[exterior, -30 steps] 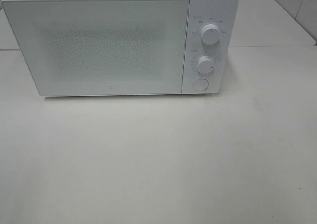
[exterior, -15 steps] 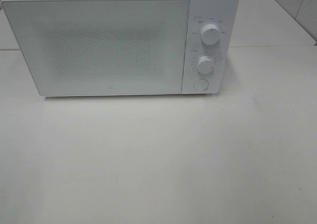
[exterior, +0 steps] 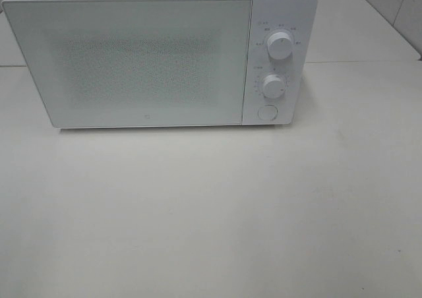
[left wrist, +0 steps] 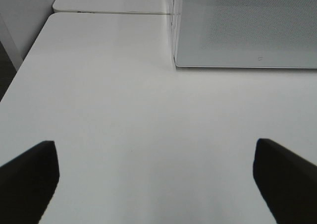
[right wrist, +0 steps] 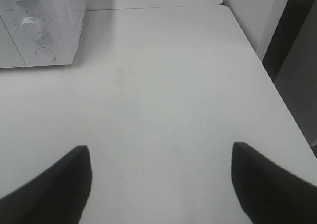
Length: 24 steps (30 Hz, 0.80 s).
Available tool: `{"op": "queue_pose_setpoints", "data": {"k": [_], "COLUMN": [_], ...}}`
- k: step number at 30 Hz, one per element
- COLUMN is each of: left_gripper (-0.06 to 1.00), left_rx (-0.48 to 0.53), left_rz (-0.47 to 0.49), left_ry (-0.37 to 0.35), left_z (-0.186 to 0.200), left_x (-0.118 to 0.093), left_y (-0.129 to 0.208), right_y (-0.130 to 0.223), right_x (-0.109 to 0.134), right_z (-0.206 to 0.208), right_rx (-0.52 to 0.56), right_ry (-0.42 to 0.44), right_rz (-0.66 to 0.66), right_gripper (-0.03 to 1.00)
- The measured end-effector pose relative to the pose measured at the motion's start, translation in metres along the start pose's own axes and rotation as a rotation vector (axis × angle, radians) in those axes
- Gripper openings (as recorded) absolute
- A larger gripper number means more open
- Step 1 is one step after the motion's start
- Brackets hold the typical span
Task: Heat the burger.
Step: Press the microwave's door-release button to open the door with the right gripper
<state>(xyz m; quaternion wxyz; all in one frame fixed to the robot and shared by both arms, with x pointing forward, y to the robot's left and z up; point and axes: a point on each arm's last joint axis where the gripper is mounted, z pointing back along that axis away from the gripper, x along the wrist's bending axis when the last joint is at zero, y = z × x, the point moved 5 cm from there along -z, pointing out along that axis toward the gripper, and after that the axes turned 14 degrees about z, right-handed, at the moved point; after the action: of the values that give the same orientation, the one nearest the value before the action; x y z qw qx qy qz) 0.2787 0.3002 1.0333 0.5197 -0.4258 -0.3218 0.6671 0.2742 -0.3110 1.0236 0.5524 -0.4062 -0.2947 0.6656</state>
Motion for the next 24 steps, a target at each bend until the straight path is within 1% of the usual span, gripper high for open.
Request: {"op": "queue_pose_setpoints", "data": {"k": [24], "left_gripper": [0.99], "left_rx": [0.000], "left_rz": [0.000], "left_ry": [0.000], "left_z": [0.0000], "left_x": [0.0000], "left_y": [0.0000], "right_y": [0.0000], "right_x": [0.0000], "right_z": [0.0000], "right_rx": [0.000], "right_ry": [0.000], "right_rz": [0.001], "right_gripper": [0.77]}}
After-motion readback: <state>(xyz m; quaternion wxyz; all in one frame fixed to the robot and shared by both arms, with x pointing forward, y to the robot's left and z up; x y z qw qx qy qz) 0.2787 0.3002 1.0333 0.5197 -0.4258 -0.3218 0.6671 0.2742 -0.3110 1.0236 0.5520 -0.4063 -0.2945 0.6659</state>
